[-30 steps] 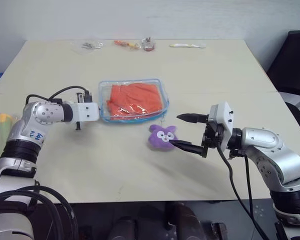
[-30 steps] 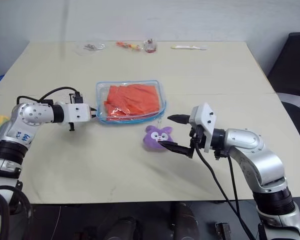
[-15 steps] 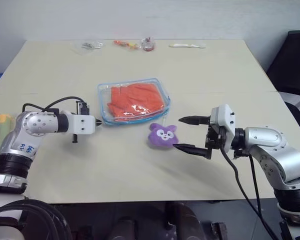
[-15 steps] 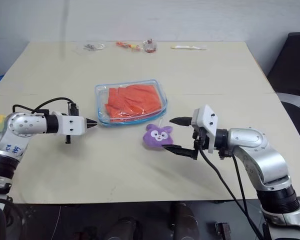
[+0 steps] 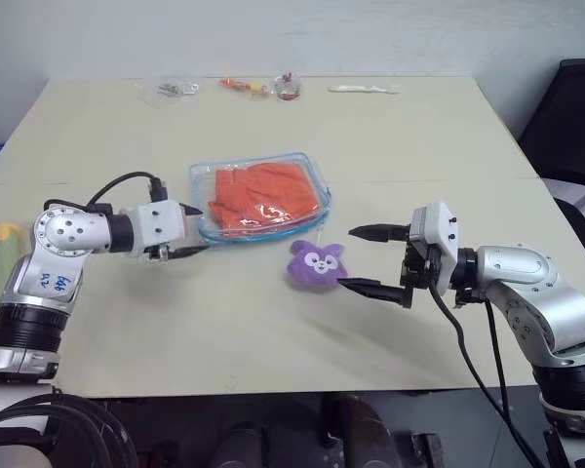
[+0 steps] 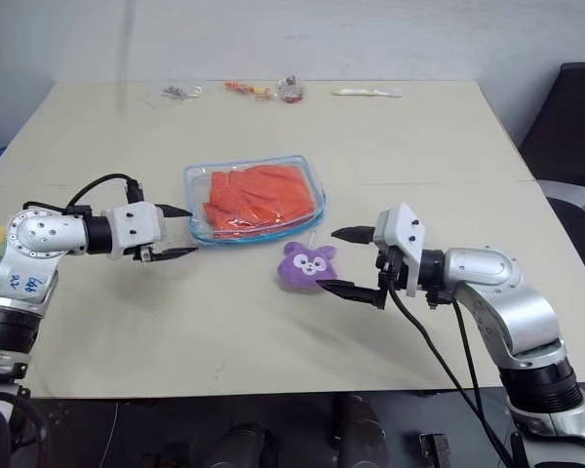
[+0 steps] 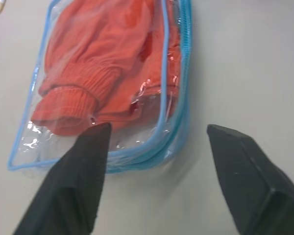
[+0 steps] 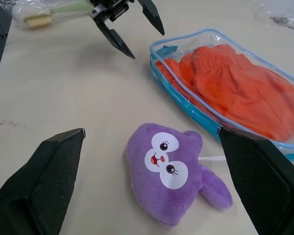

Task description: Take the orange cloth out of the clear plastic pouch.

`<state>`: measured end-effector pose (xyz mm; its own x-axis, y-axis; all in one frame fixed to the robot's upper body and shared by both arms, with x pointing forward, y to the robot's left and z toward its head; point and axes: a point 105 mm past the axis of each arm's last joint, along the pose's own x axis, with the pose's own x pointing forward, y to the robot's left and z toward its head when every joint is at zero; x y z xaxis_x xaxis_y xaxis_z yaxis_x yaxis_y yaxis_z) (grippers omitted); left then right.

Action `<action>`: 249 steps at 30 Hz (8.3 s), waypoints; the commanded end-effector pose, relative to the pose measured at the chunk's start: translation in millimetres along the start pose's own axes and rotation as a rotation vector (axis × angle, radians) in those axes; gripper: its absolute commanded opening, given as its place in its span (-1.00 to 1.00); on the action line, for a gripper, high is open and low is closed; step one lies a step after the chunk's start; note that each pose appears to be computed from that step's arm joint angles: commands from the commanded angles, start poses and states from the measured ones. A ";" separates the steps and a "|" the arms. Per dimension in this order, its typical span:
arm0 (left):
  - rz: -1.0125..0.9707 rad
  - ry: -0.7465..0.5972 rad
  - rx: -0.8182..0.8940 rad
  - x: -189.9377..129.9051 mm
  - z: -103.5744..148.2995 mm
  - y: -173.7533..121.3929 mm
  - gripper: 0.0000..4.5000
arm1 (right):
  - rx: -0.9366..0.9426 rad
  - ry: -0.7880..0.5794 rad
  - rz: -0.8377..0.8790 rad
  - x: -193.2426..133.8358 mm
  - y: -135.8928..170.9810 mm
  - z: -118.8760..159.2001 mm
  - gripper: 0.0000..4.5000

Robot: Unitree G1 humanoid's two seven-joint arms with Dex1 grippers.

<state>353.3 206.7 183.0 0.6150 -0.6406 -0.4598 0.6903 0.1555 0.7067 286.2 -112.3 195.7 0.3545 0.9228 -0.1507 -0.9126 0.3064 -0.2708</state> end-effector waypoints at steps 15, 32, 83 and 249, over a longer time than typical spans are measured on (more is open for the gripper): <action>0.065 0.047 0.103 39.5 -0.5 14.7 0.42 | -0.044 -0.029 -0.017 -0.7 1.2 10.1 1.00; -0.035 -0.038 0.291 3.3 5.5 -11.9 -0.98 | -0.055 0.004 0.015 -8.6 -1.4 8.6 1.00; -0.353 -0.233 -0.624 -92.9 111.3 -78.0 0.33 | 0.059 0.115 0.091 11.2 28.2 -67.4 0.11; 0.039 0.190 0.035 -57.0 11.7 -46.8 0.98 | -0.104 0.006 0.179 4.4 30.0 4.7 1.00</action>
<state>274.0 228.5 177.5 0.6670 -0.4915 -0.5599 0.7067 0.1793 0.6844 262.8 -100.1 178.5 0.1820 0.9514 -0.2483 -0.9497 0.1046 -0.2952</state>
